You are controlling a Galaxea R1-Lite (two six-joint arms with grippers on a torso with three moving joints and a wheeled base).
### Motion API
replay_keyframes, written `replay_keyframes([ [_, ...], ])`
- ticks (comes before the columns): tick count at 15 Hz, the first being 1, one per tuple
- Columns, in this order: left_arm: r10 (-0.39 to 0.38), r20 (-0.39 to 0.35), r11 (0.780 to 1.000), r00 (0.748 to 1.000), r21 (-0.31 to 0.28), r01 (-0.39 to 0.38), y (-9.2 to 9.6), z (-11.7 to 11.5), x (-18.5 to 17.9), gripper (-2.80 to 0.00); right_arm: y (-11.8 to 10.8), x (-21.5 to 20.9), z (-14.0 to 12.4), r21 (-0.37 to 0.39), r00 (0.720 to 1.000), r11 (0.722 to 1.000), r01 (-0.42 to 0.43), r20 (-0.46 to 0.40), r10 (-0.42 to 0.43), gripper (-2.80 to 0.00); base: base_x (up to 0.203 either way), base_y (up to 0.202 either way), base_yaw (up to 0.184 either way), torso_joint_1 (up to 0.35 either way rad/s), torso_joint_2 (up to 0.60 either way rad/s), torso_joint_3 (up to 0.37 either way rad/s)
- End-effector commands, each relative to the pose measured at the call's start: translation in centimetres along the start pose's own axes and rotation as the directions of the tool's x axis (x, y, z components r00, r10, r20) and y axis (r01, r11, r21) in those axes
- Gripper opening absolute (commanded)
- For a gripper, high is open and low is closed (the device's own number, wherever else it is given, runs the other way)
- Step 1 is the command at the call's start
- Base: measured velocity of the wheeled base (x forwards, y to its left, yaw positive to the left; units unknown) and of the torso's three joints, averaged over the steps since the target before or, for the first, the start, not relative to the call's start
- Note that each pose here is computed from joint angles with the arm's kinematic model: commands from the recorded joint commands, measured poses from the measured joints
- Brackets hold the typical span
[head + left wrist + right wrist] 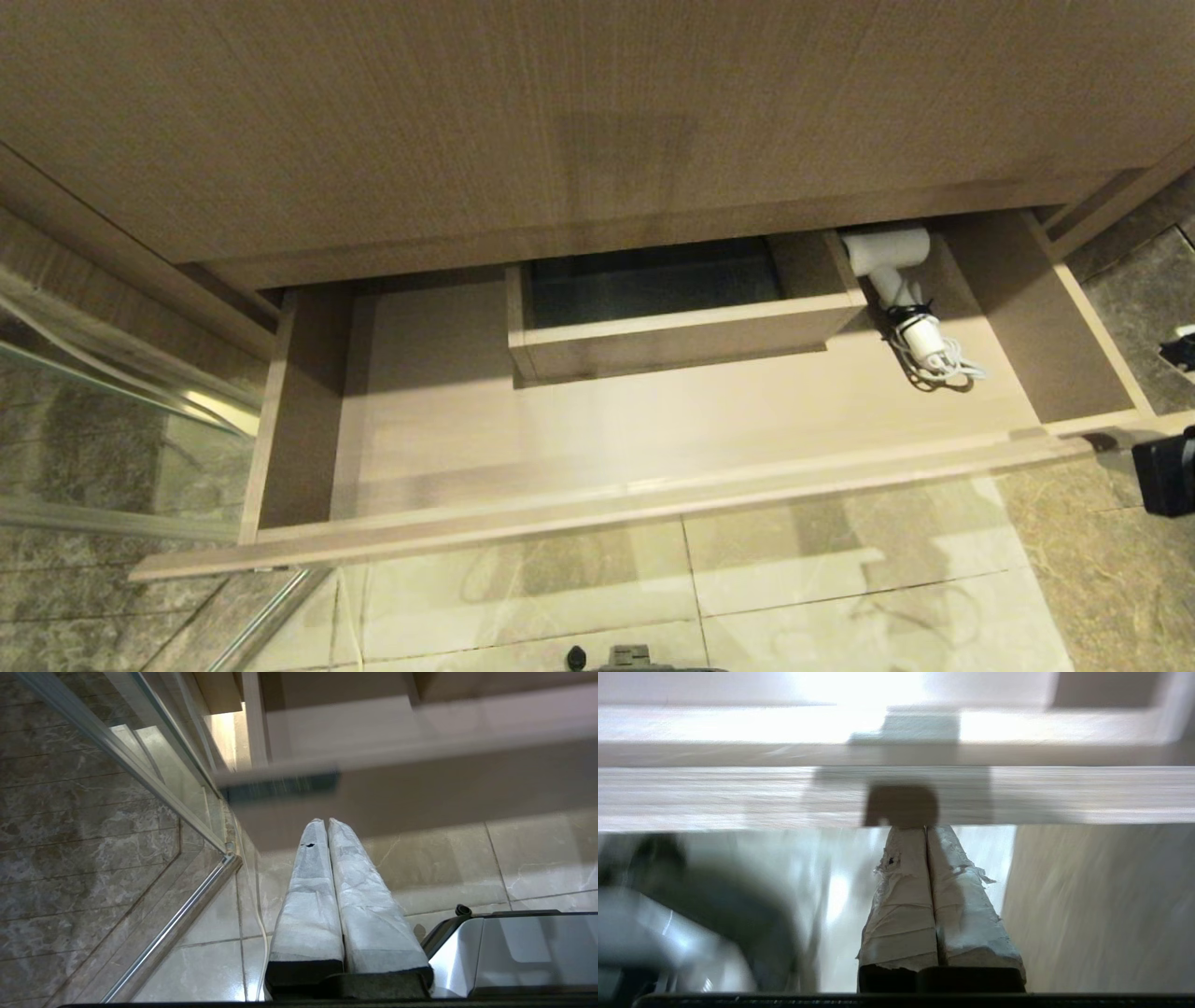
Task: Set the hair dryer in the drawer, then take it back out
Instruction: Close the drawer, then pull open the drawer
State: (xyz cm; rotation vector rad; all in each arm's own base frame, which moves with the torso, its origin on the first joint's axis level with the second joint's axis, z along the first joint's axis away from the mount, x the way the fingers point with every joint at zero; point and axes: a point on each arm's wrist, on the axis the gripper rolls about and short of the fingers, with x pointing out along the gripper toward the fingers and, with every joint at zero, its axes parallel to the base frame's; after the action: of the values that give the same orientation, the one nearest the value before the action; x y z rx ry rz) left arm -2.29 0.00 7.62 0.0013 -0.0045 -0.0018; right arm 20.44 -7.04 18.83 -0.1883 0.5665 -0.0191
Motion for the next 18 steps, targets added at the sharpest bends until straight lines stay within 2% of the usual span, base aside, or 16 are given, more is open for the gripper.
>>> replay_keyframes([
  [1, 0.0, -0.001, 1.0, 1.0, -0.001, 0.0, 0.0, 0.0, 0.0, -2.8, -2.1, 3.0, 3.9, -0.013, 0.987, 0.999, 0.05, 0.153, -0.047, -2.8, 0.0, 0.0, 0.0, 0.0, 0.0, 0.0],
  [3, 0.0, 0.0, 1.0, 1.0, 0.0, 0.0, 0.0, 0.0, 0.0, -2.8, -3.8, 4.9, 7.5, -0.007, 0.952, 0.996, 0.092, 0.294, -0.086, -2.8, 0.0, 0.0, 0.0, 0.0, 0.0, 0.0],
  [4, 0.0, -0.001, 1.0, 1.0, 0.0, 0.0, 0.0, 0.0, 0.0, -2.8, -4.2, 5.2, 8.4, 0.0, 0.941, 0.995, 0.099, 0.326, -0.094, -2.8, 0.0, 0.0, 0.0, 0.0, 0.0, 0.0],
  [6, 0.0, -0.001, 1.0, 1.0, 0.0, 0.0, 0.0, 0.0, 0.0, -2.8, -3.7, 3.8, 8.0, 0.006, 0.945, 0.996, 0.09, 0.315, -0.088, -2.8, 0.0, 0.0, 0.0, 0.0, 0.0, 0.0],
  [11, 0.0, -0.001, 1.0, 1.0, 0.0, 0.0, 0.0, 0.0, 0.0, -2.8, -0.6, -2.4, 4.1, 0.021, 0.977, 0.999, 0.036, 0.208, -0.04, -2.8, 0.0, 0.0, 0.0, 0.0, 0.0, 0.0],
  [18, 0.0, -0.001, 1.0, 1.0, -0.001, 0.0, 0.0, 0.0, 0.0, -2.8, 1.5, -6.7, 0.8, 0.041, 0.989, 0.999, 0.032, 0.146, -0.037, -2.8, 0.0, 0.0, 0.0, 0.0, 0.0, 0.0],
])
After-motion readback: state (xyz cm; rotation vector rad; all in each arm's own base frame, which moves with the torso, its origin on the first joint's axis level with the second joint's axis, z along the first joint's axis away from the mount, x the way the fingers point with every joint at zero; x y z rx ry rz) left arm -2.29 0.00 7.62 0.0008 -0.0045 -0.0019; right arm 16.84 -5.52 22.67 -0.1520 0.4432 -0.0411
